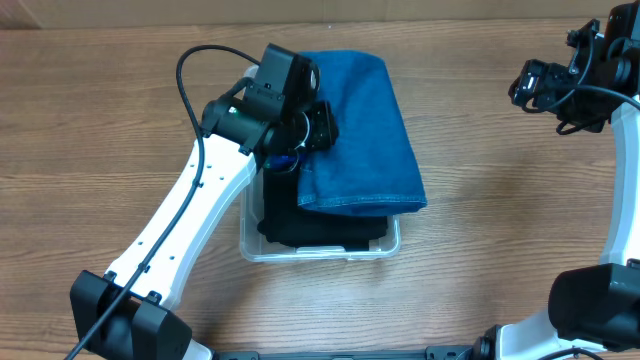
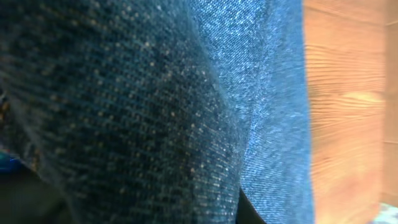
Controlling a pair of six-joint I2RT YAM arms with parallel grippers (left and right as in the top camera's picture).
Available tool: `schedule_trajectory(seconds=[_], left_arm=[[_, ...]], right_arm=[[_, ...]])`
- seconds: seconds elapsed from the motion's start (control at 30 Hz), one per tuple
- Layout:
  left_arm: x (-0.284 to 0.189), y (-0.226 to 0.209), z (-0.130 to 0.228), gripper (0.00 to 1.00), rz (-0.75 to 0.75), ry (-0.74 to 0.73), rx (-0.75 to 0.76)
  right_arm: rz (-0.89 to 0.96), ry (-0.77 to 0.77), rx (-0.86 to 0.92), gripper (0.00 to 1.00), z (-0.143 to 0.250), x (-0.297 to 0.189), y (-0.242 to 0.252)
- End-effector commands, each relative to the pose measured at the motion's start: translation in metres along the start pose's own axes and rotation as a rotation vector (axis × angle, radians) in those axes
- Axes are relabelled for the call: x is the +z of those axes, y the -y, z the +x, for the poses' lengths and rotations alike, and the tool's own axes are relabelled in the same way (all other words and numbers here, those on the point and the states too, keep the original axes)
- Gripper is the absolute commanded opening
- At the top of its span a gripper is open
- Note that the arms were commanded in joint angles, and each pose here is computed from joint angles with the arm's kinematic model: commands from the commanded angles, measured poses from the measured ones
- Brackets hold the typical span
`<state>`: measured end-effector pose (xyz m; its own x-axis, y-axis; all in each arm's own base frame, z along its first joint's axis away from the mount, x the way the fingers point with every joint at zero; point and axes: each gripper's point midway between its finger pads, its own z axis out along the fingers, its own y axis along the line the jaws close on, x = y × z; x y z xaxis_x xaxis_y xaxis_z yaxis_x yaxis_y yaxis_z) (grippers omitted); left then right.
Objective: Pack container
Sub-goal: 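Lay the teal towel over the bin contents and tuck it in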
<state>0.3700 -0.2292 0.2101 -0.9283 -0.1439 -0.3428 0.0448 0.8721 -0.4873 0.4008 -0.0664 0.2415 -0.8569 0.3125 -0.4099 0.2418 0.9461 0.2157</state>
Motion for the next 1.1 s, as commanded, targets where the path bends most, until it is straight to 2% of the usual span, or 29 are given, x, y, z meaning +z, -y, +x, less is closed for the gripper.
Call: schedule_trajectory(seconds=[0.0,0.07,0.1,0.23,0.3,0.43,0.47,0.5,0.57,0.6,0.63,0.7,0.8,0.87,0.93,0.97,1.03,1.07], left_arm=[[-0.013,-0.033,-0.008,0.04,-0.178,0.061,0.115],[-0.017,-0.051,-0.01,0.05,-0.259,0.068,0.118],[-0.019,-0.058,-0.012,0.08,-0.286,0.071,0.132],[-0.016,-0.065,-0.013,0.17,-0.299,0.04,0.249],[-0.009,-0.068,-0.012,0.25,-0.307,0.02,0.257],[0.018,-0.076,-0.003,0.24,-0.298,-0.063,0.26],[0.024,-0.075,0.0,0.29,-0.281,-0.083,0.268],[0.031,-0.074,0.003,0.39,-0.264,-0.107,0.276],[0.038,-0.077,0.006,0.46,-0.27,-0.125,0.273],[0.037,-0.079,0.005,0.56,-0.275,-0.125,0.287],[0.035,-0.082,0.003,0.57,-0.292,-0.12,0.299],[0.015,-0.102,-0.013,0.57,-0.41,-0.076,0.293],[-0.045,-0.124,-0.048,0.57,-0.6,0.053,0.268],[-0.09,-0.126,-0.076,0.57,-0.676,0.18,0.245],[-0.12,-0.114,-0.098,0.55,-0.658,0.295,0.228],[-0.125,-0.104,-0.106,0.5,-0.616,0.333,0.229],[-0.116,-0.084,-0.11,0.32,-0.497,0.343,0.245],[-0.107,-0.077,-0.108,0.14,-0.445,0.326,0.253]], right_arm=[[0.007,0.014,-0.005,1.0,-0.002,-0.003,0.0],[0.007,0.014,-0.005,1.0,-0.002,-0.003,-0.001],[0.007,0.014,-0.005,1.0,-0.002,-0.003,-0.001],[0.007,0.014,-0.005,1.0,-0.002,-0.003,-0.001],[0.007,0.014,-0.005,1.0,-0.002,-0.003,-0.001],[0.008,0.01,-0.005,1.0,-0.001,-0.003,0.0],[0.008,0.01,-0.004,1.0,-0.001,-0.003,0.0],[0.008,0.009,-0.004,1.0,-0.001,-0.003,0.0],[0.008,0.007,-0.004,1.0,0.0,-0.003,0.0],[0.008,0.007,-0.004,1.0,0.0,-0.003,0.0],[0.008,0.007,-0.004,1.0,0.0,-0.003,0.0],[0.008,0.008,-0.004,1.0,0.0,-0.003,0.0],[0.008,0.01,-0.004,1.0,-0.001,-0.003,0.0],[0.008,0.011,-0.005,1.0,-0.001,-0.003,0.0],[0.008,0.011,-0.005,1.0,-0.001,-0.003,0.0],[0.008,0.011,-0.005,1.0,-0.001,-0.003,0.0],[0.008,0.012,-0.005,1.0,-0.001,-0.003,0.0],[0.008,0.011,-0.005,1.0,-0.001,-0.003,0.0]])
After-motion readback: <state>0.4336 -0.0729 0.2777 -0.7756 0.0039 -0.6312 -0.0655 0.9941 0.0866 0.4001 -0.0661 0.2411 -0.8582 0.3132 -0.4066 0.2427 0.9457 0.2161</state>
